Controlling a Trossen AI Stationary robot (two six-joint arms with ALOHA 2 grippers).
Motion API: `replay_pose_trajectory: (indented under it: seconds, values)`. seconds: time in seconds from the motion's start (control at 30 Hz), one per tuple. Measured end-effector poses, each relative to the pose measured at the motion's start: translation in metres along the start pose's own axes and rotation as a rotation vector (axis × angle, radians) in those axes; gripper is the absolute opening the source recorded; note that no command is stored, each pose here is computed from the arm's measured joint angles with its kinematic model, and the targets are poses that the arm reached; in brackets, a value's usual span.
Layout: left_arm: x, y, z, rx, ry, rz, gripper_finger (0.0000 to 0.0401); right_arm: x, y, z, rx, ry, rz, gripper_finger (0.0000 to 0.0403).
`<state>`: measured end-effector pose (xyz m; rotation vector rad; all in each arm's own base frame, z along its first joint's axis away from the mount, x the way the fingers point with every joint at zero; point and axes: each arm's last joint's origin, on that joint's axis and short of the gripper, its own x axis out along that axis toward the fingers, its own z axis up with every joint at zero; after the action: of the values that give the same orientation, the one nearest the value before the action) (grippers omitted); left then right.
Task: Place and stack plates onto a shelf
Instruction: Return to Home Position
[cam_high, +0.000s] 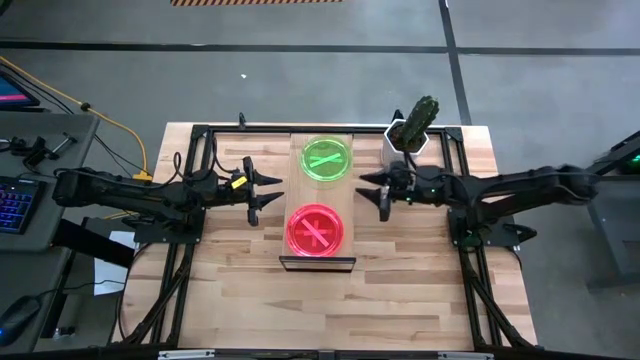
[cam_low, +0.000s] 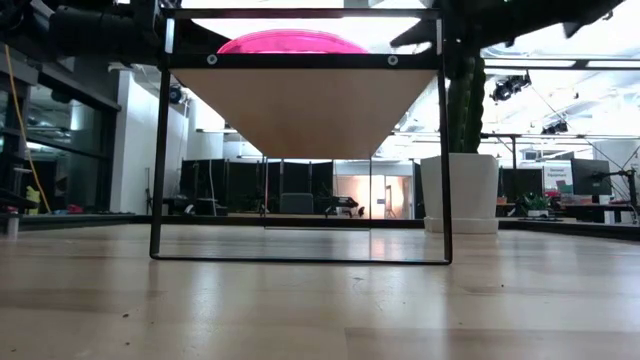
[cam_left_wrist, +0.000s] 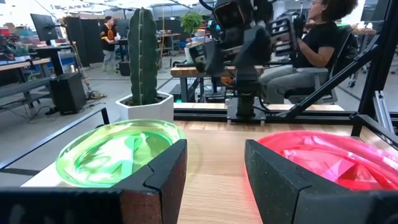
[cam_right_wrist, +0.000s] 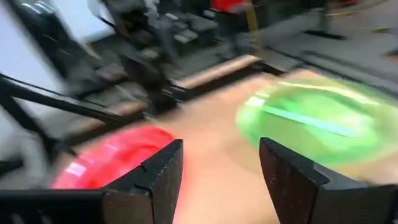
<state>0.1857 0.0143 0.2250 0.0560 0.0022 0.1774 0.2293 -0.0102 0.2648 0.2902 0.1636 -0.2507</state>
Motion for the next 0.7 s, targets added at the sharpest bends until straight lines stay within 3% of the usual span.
replay_pose_trajectory:
  seconds: [0.2,0.4,0.57,0.7]
  values:
    - [0.0,0.0,0.0,0.0,0.0,-0.001,0.0152,-0.019,-0.01,-0.013,-0.073,0.0,-0.146,0.0195]
    - [0.0,0.0,0.002,0.004,-0.017,-0.006,0.0152,-0.029,-0.021,-0.04,-0.071,-0.014,-0.151,0.0183]
    - [-0.009,-0.008,0.008,0.002,-0.033,-0.061,0.0139,-0.036,-0.024,-0.045,-0.089,-0.027,-0.144,0.0133]
    - [-0.023,-0.02,0.017,0.059,-0.083,-0.135,0.0087,-0.04,-0.023,-0.041,-0.145,-0.04,-0.112,0.0066]
